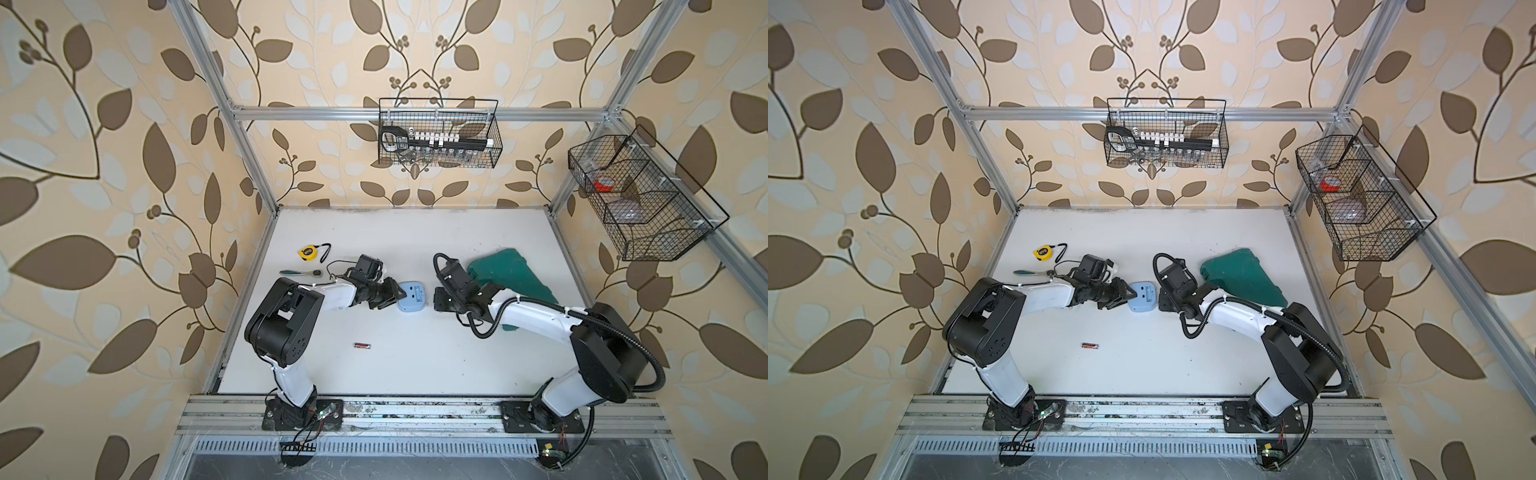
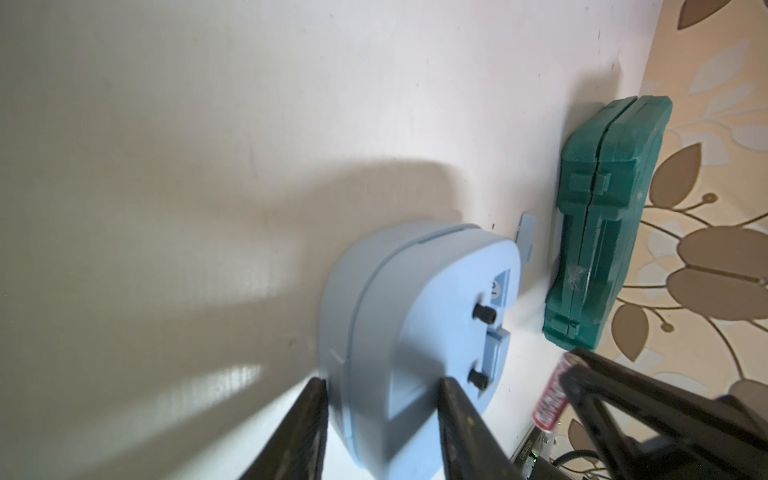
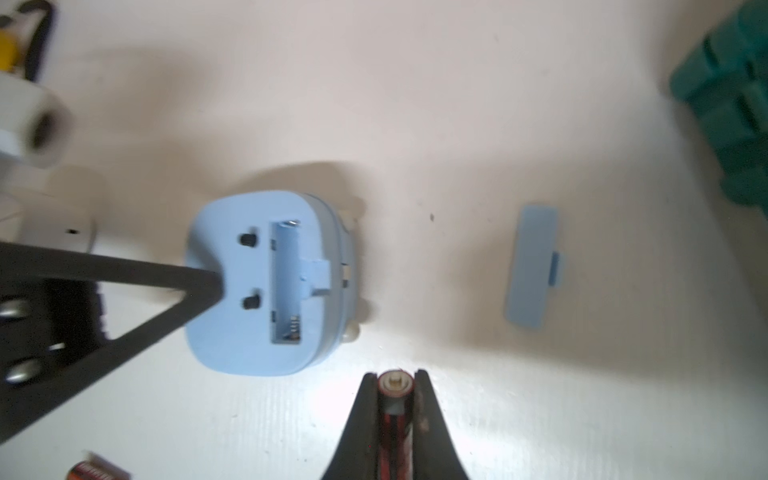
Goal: Insert the battery into the alarm
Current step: Pick up the battery at the center of the board, then install the battery in the alarm.
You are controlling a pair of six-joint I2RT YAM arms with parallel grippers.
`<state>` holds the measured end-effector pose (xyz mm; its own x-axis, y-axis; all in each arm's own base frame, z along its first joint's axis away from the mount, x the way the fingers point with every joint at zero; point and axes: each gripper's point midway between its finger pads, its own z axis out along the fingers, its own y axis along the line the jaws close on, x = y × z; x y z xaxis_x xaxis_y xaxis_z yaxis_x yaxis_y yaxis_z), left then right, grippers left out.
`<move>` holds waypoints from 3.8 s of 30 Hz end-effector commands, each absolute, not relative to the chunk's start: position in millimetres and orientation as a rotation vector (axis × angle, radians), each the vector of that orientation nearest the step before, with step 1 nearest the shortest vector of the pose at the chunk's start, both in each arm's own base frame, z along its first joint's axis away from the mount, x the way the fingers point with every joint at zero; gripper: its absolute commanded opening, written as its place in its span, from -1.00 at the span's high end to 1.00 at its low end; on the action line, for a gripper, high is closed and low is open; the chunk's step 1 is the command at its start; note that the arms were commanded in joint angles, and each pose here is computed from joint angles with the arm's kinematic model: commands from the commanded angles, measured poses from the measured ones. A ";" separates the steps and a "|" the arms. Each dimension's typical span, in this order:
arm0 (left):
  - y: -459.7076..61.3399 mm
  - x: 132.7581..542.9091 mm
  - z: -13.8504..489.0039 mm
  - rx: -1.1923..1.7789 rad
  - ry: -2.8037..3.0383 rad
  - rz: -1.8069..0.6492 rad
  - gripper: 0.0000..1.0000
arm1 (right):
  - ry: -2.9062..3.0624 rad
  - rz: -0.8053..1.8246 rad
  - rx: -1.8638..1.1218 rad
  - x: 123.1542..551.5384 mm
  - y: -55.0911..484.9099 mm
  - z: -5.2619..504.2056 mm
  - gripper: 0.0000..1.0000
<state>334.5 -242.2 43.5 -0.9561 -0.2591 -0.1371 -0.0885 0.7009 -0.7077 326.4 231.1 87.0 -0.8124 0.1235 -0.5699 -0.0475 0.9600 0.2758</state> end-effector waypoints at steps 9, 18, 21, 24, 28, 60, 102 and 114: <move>-230.7 316.2 21.2 -0.276 2.763 -0.985 0.12 | 2.183 0.549 -0.172 371.7 282.6 127.7 0.78; -227.4 316.8 22.4 -0.271 2.765 -0.955 0.11 | 2.192 0.599 -0.245 373.7 299.3 101.4 0.81; -227.9 315.9 22.3 -0.275 2.766 -0.963 0.11 | 2.196 0.582 -0.238 372.0 295.1 92.3 0.82; -228.1 316.4 23.0 -0.270 2.764 -0.963 0.11 | 2.195 0.561 -0.227 374.3 292.9 85.0 0.83; -227.5 315.2 18.9 -0.273 2.777 -0.955 0.11 | 2.202 0.555 -0.219 378.7 295.0 75.4 0.83; -226.8 314.6 11.9 -0.281 2.807 -0.937 0.11 | 2.373 0.612 -0.273 386.6 295.4 74.8 0.72; -226.7 312.2 2.7 -0.307 2.844 -0.928 0.11 | 2.362 0.837 -0.169 386.1 296.8 87.4 0.63; -226.8 312.2 1.3 -0.310 2.847 -0.927 0.11 | 2.425 0.809 -0.157 380.7 282.2 64.3 0.88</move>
